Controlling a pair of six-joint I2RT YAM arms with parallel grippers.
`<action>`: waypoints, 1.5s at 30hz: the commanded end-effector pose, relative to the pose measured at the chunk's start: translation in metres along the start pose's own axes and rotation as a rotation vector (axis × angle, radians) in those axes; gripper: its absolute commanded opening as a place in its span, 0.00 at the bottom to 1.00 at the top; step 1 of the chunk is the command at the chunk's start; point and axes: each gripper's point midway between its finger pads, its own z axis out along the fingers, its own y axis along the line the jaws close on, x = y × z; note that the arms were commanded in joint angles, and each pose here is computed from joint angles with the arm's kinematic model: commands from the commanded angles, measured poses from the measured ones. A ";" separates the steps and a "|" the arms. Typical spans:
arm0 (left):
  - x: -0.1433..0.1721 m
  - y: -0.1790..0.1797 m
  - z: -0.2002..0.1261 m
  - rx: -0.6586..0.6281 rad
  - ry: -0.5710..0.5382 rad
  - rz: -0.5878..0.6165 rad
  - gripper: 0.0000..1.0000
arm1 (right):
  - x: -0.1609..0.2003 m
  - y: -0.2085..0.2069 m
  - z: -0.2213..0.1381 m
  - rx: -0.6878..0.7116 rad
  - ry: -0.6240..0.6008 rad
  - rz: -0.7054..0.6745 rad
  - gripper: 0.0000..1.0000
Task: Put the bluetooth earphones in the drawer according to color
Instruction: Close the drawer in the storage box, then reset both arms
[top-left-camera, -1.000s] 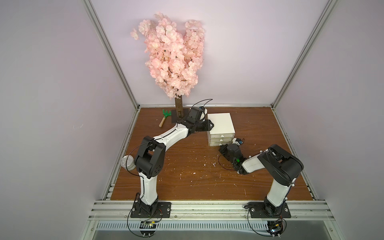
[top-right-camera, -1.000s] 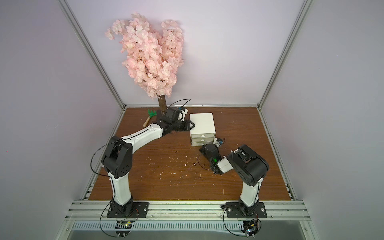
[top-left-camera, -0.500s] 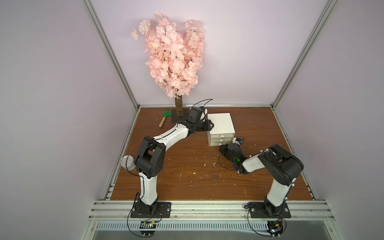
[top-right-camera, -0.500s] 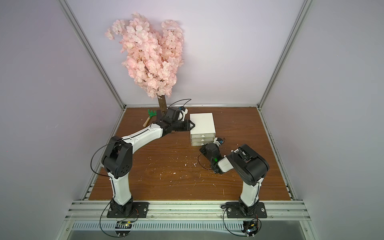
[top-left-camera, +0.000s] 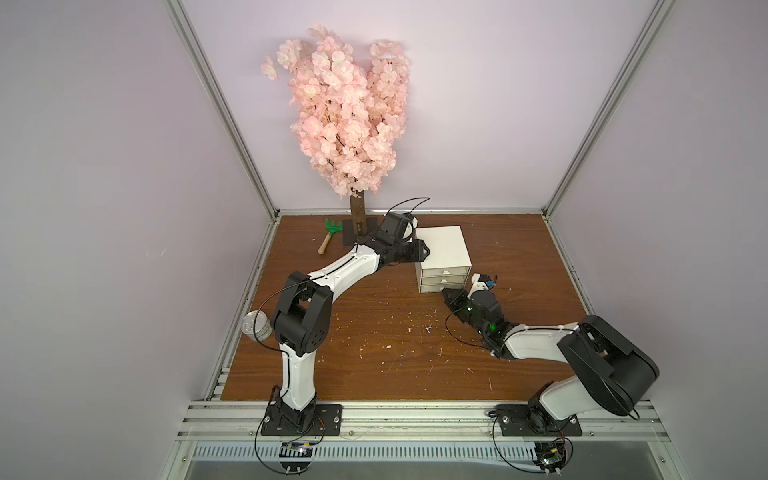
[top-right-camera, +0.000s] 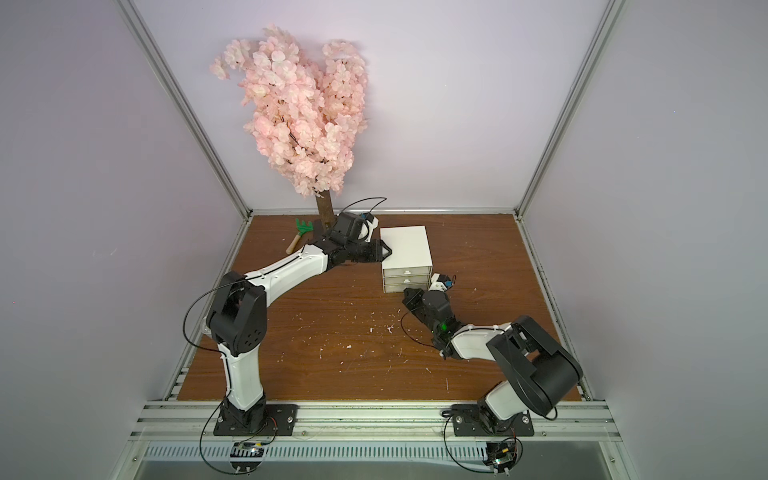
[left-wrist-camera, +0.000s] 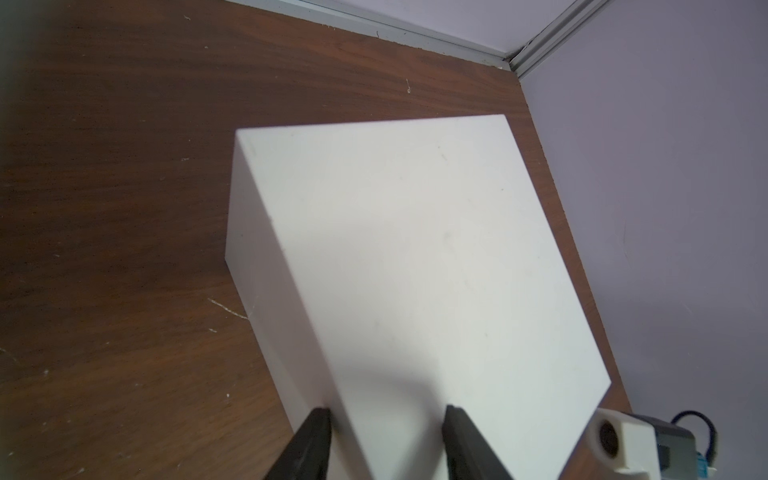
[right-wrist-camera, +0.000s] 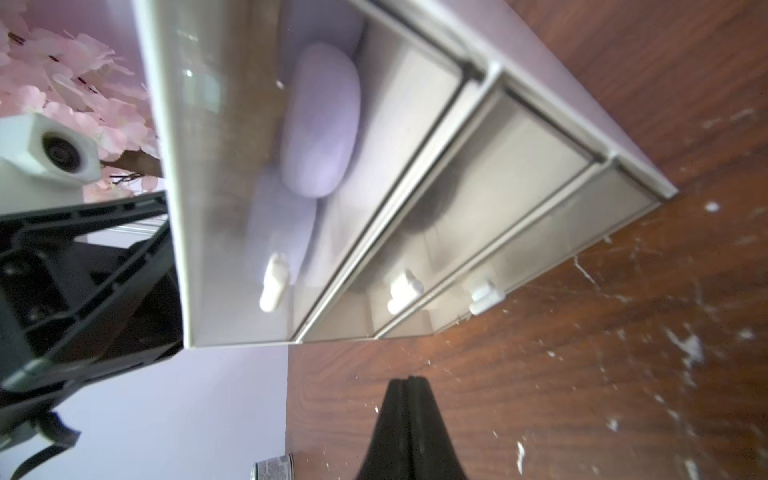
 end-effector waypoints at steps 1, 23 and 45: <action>0.029 0.002 0.007 -0.022 0.111 0.009 0.52 | 0.002 0.003 -0.017 0.012 0.021 -0.032 0.09; -0.026 0.007 -0.142 -0.192 -0.160 0.152 0.65 | -0.060 0.022 -0.124 0.222 -0.057 -0.308 0.30; 0.052 0.178 -0.260 -0.710 -0.635 -0.122 0.84 | -0.157 0.003 -0.177 0.523 -0.546 -0.932 0.62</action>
